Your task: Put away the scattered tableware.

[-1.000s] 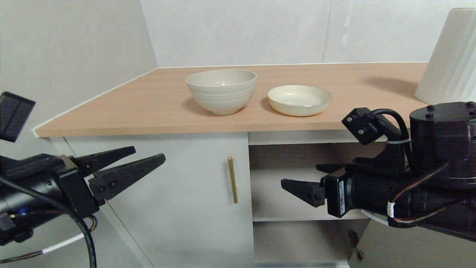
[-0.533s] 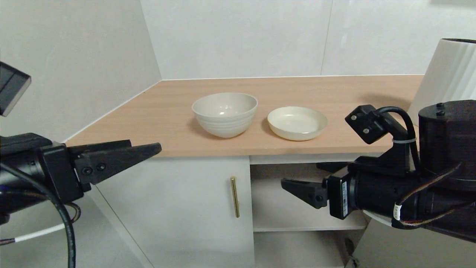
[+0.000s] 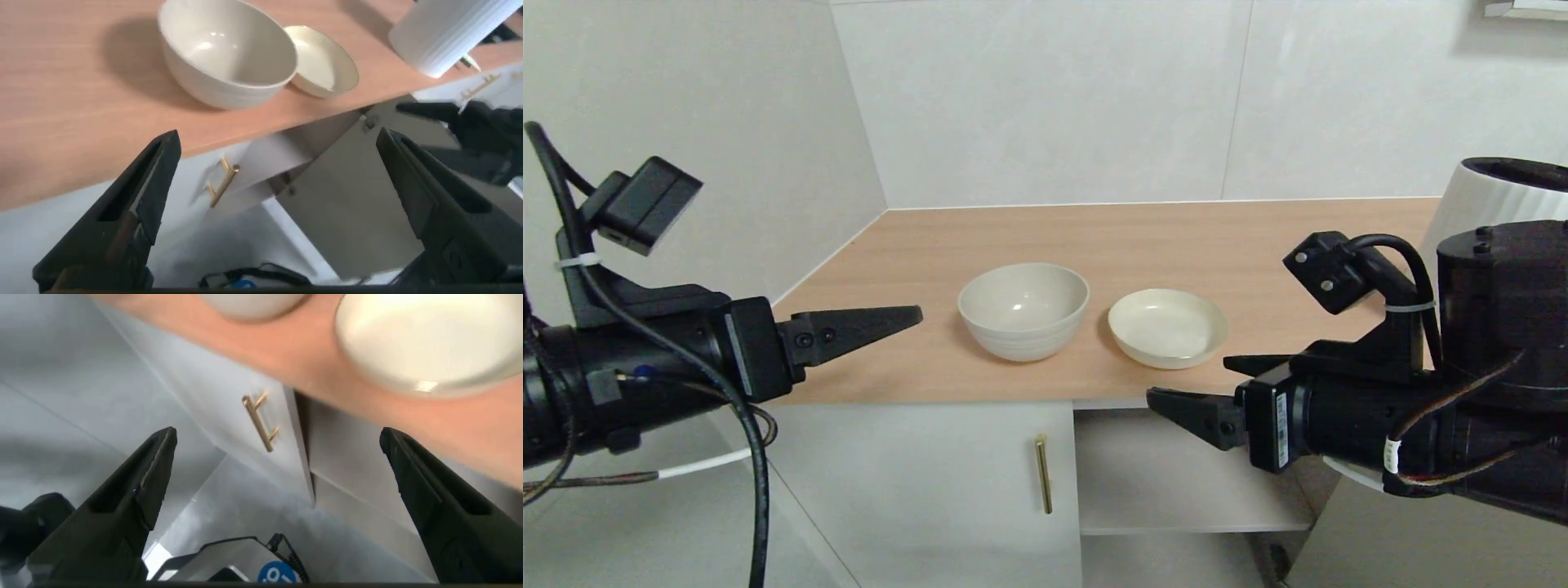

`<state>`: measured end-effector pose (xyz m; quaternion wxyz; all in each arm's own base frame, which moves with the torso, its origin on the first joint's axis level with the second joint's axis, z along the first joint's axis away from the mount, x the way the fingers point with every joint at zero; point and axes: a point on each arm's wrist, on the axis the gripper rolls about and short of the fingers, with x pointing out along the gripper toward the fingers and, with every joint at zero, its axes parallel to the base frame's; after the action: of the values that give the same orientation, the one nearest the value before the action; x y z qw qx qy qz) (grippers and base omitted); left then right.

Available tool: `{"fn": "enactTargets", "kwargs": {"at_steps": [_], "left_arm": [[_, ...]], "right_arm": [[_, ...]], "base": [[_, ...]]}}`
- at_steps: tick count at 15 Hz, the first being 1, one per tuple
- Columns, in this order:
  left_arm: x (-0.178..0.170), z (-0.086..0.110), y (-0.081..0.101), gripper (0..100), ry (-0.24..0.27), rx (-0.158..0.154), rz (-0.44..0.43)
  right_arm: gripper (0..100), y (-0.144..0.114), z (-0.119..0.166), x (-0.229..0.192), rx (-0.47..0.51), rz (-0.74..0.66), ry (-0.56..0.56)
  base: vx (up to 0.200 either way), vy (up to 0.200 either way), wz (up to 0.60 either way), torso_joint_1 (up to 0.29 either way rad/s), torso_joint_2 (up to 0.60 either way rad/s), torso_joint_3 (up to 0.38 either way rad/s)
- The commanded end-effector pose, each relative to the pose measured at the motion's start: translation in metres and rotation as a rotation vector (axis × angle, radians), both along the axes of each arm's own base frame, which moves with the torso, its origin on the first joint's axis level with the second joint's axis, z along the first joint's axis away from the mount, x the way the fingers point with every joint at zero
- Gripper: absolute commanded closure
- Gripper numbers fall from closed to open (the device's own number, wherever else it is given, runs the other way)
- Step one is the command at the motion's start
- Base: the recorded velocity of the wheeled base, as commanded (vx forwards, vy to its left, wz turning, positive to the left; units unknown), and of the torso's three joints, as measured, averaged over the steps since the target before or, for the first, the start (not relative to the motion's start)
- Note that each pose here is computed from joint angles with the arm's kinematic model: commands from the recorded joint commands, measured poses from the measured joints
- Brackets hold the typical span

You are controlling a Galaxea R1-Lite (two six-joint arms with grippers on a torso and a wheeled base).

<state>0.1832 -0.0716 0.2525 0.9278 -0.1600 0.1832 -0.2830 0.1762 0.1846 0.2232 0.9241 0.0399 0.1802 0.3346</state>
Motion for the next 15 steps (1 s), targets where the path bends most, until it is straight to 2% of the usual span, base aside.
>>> {"fn": "enactTargets", "kwargs": {"at_steps": [1, 2, 3, 4, 6, 8, 10, 12, 13, 15], "left_arm": [[0.015, -0.009, -0.005, 0, 0.052, 0.009, 0.006], [0.022, -0.007, -0.007, 0, 0.089, -0.038, 0.039], [0.027, -0.006, -0.007, 0, 0.111, -0.068, 0.067], [0.031, -0.006, -0.005, 0, 0.124, -0.086, 0.087], [0.038, -0.007, -0.005, 0, 0.149, -0.104, 0.107], [0.047, -0.012, -0.004, 0, 0.179, -0.113, 0.133], [0.063, -0.015, -0.005, 0, 0.216, -0.125, 0.230], [0.077, -0.020, -0.007, 0, 0.254, -0.109, 0.329], [0.081, -0.022, -0.009, 0, 0.268, -0.109, 0.356], [0.087, -0.024, -0.011, 0, 0.286, -0.130, 0.366]], "right_arm": [[0, 0.000, -0.002, 0.004, -0.004, -0.008, 0.005], [0, 0.003, -0.006, 0.011, -0.005, -0.023, 0.006], [0, 0.006, -0.007, 0.018, 0.001, -0.032, -0.001], [0, 0.010, -0.005, 0.022, -0.003, -0.036, 0.006], [0, 0.014, 0.004, 0.027, -0.055, -0.082, 0.092], [0, 0.020, 0.014, 0.035, 0.000, -0.156, 0.191], [0, 0.025, 0.013, 0.054, -0.003, -0.297, 0.179], [0, 0.024, 0.014, 0.063, 0.019, -0.352, 0.180], [0, 0.023, 0.013, 0.067, 0.016, -0.371, 0.181], [0, 0.020, 0.008, 0.079, 0.008, -0.417, 0.184]], "base": [[0.000, 0.000, 0.00, 0.198, -0.49, -0.276], [0.000, 0.000, 0.00, 0.115, -0.30, -0.163], [0.000, 0.000, 0.00, 0.071, -0.17, -0.090], [0.000, 0.000, 0.00, 0.051, -0.09, -0.051], [0.000, 0.000, 0.00, 0.013, -0.03, -0.013], [0.000, 0.000, 0.00, 0.000, 0.00, 0.000], [0.000, 0.000, 0.00, 0.000, 0.00, 0.000], [0.000, 0.000, 0.00, 0.000, 0.00, 0.000], [0.000, 0.000, 0.00, 0.000, 0.00, 0.000], [0.000, 0.000, 0.00, 0.000, 0.00, 0.000]]}}
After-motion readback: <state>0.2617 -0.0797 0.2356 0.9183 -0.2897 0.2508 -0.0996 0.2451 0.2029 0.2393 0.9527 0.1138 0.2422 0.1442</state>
